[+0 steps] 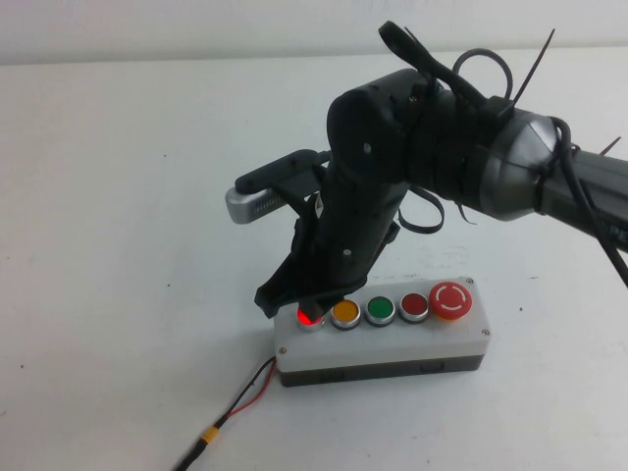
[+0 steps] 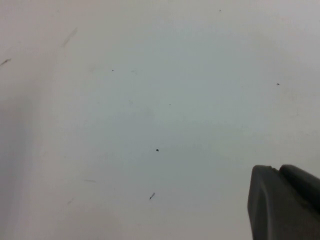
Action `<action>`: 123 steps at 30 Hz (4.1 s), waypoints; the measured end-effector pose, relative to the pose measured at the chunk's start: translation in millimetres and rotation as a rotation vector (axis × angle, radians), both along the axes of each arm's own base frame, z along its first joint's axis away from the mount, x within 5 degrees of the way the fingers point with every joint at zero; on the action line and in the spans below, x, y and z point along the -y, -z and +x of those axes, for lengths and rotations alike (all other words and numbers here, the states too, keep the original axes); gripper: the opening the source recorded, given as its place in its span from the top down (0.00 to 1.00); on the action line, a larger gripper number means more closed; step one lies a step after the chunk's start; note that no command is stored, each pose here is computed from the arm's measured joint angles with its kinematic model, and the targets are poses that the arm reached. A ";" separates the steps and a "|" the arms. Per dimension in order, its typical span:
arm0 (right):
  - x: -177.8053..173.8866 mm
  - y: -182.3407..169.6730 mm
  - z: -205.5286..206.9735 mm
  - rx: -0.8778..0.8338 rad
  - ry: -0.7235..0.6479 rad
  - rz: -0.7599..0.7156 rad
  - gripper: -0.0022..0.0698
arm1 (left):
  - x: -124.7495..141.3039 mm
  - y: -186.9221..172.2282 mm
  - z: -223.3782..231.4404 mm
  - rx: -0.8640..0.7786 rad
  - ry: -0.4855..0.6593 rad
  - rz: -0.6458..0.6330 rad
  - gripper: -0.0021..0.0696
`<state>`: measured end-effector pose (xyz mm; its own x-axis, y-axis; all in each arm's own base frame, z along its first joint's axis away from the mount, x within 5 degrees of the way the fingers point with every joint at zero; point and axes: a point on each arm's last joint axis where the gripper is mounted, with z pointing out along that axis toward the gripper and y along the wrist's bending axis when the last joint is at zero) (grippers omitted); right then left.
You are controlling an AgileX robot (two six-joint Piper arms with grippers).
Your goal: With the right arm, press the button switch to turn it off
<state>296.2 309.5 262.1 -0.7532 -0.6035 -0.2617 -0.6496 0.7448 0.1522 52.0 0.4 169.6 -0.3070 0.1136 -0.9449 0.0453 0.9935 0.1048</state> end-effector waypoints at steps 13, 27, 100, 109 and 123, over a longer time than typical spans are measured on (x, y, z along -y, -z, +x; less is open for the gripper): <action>-1.4 3.1 1.4 -0.006 -0.001 -0.006 0.99 | 0.0 0.0 0.0 0.000 0.000 0.000 0.97; -3.9 4.7 1.5 -0.028 -0.009 -0.009 0.99 | 0.0 0.0 0.0 0.000 0.000 0.000 0.97; 303.2 69.7 -239.8 1.170 0.685 0.451 0.99 | 0.0 0.0 0.0 0.000 0.000 0.000 0.97; 300.8 74.8 -240.6 1.107 0.653 0.447 0.99 | 0.0 0.0 0.0 0.000 0.000 0.000 0.97; 296.1 86.4 -243.7 0.996 0.568 0.374 0.99 | 0.0 0.0 0.0 0.000 0.000 0.000 0.97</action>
<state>52.5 13.3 175.7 -0.2544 -0.0138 -0.9670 -0.1985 0.9794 0.0383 52.0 0.4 169.6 -0.3070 0.1136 -0.9449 0.0453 0.9935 0.1048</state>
